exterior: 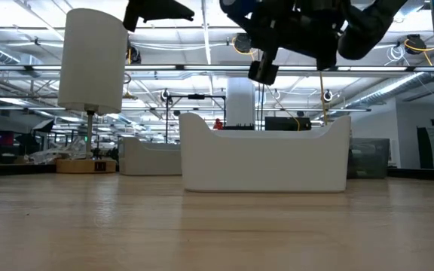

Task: Pick and place Stapler, Stapler remover, tape
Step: Put the blue tape into the gray bin

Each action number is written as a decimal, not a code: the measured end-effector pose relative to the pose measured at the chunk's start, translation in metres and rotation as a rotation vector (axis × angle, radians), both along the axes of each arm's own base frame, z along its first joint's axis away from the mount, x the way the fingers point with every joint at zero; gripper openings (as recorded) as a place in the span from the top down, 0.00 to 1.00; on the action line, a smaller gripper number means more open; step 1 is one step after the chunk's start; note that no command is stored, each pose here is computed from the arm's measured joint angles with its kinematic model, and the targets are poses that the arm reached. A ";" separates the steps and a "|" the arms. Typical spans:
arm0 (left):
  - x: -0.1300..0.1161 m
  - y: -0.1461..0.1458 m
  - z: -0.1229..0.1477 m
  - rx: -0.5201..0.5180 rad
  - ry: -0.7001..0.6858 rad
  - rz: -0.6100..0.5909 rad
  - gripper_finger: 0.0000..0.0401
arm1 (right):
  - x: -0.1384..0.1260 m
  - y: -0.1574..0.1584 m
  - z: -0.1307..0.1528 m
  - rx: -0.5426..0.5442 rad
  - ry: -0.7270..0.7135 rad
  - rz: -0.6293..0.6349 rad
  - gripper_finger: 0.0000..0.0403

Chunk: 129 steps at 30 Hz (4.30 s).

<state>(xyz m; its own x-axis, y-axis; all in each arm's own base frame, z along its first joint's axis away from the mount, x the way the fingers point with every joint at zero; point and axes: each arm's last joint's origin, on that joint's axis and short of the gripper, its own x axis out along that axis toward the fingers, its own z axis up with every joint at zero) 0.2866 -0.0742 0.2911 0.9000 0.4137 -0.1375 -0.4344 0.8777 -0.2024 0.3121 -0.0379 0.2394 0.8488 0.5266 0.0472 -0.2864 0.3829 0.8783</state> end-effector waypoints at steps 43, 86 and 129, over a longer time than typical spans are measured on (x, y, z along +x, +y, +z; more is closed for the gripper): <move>0.015 0.009 -0.011 0.165 0.101 -0.002 0.46 | 0.027 -0.024 -0.014 0.192 0.131 -0.002 0.92; 0.014 0.078 0.014 0.004 0.347 0.445 0.91 | -0.012 -0.066 -0.003 -0.016 -0.125 0.038 0.61; 0.046 0.239 -0.080 -0.546 0.862 1.019 0.91 | -0.178 -0.104 0.011 -0.702 -0.438 -0.209 0.61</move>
